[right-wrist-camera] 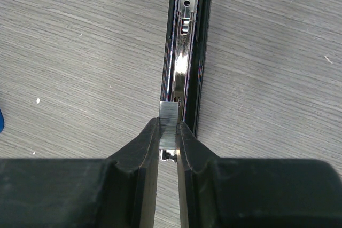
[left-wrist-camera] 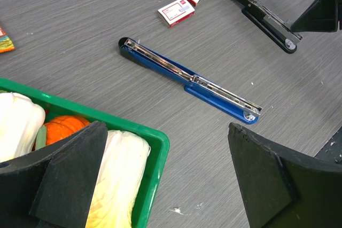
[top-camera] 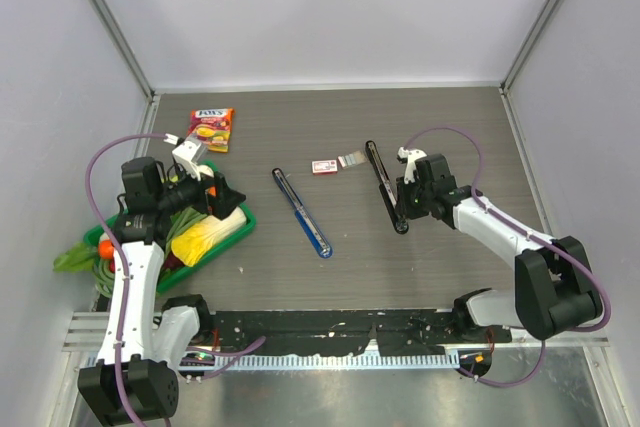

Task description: Load the staples into the stapler

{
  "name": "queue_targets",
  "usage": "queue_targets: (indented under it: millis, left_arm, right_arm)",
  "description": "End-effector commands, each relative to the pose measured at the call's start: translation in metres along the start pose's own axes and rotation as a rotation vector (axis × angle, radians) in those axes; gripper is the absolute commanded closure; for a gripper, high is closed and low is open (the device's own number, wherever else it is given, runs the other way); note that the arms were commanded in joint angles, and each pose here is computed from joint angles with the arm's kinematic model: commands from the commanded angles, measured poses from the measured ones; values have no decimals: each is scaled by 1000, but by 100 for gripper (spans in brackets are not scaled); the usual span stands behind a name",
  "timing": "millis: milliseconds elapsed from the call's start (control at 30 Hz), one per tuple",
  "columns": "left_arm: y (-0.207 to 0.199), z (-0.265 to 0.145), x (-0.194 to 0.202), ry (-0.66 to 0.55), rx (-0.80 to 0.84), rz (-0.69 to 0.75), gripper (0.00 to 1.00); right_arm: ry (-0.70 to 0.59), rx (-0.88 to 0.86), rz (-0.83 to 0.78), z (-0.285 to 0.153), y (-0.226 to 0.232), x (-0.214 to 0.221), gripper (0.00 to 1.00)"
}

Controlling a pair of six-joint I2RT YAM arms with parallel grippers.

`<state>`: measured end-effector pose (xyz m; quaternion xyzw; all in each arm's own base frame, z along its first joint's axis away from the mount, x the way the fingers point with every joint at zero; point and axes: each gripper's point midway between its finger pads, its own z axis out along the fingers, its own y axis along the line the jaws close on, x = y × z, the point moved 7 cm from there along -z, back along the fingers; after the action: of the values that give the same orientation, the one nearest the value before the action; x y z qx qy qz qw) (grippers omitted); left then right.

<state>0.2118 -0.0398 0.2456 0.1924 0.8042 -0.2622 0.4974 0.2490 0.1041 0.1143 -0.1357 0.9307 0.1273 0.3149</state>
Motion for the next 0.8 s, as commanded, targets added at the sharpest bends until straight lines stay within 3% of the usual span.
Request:
queue_targets:
  millis: [0, 767]
  left_arm:
    - [0, 0, -7, -41, 12, 34, 0]
    - [0, 0, -6, -40, 13, 32, 0]
  right_arm:
    - [-31, 4, 8, 1, 1, -7, 82]
    - [-37, 20, 2, 1, -1, -7, 82]
